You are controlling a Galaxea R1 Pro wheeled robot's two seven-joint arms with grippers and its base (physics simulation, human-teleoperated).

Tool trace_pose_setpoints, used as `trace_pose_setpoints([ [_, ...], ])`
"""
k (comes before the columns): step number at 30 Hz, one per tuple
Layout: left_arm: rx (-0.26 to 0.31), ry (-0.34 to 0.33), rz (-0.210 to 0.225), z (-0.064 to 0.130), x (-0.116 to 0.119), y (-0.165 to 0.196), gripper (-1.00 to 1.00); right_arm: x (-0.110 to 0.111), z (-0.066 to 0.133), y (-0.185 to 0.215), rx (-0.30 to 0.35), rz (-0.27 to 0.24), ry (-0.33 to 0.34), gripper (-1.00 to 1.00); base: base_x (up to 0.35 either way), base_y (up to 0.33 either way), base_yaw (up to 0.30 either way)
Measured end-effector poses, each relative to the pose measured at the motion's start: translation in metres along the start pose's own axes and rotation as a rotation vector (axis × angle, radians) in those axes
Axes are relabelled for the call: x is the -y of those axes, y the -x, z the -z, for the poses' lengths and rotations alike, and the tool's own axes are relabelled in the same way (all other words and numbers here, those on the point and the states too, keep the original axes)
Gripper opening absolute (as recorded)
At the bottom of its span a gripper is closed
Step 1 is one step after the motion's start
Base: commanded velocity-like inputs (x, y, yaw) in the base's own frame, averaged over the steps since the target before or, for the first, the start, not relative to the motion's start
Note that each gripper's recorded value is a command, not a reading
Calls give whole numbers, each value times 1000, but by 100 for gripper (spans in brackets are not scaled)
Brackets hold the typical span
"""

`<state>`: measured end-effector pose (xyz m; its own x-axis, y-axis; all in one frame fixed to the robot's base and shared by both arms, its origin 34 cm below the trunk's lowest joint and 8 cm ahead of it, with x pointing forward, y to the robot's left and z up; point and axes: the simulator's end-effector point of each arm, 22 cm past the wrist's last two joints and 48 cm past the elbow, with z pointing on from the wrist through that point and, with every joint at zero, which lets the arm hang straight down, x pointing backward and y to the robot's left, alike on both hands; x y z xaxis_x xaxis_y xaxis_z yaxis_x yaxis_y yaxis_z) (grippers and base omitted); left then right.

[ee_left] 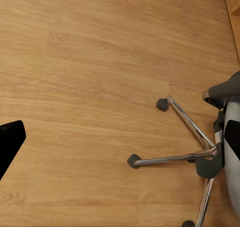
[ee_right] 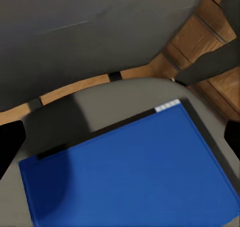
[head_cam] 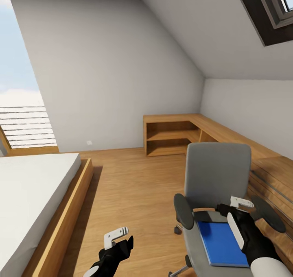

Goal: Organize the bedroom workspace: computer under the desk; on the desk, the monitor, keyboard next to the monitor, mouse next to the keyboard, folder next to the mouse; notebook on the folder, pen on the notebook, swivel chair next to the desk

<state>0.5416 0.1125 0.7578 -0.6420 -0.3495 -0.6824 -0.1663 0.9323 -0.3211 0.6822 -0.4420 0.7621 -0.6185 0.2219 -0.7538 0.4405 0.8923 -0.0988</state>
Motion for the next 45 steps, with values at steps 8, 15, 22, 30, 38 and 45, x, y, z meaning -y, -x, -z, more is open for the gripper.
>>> trace_pose_setpoints([
  [8,10,-4,3,-7,-3,-5,100,10,-31,-32,-66,14,51,100,0,0,0],
  [15,13,-5,4,-14,-7,-12,100,5,-52,-9,-83,-12,136,100,0,0,0],
  [22,14,-4,3,-21,-11,-21,100,9,-63,6,-72,-42,152,100,0,0,0],
  [30,13,-4,4,-30,-16,-32,100,8,-74,-16,-90,-64,156,100,0,0,0],
  [38,8,-7,2,-39,-20,-44,100,20,-87,-45,-134,-83,179,100,0,0,0],
  [45,-40,-27,-20,-43,-19,-60,100,31,-92,-45,-121,-98,271,100,0,0,0],
])
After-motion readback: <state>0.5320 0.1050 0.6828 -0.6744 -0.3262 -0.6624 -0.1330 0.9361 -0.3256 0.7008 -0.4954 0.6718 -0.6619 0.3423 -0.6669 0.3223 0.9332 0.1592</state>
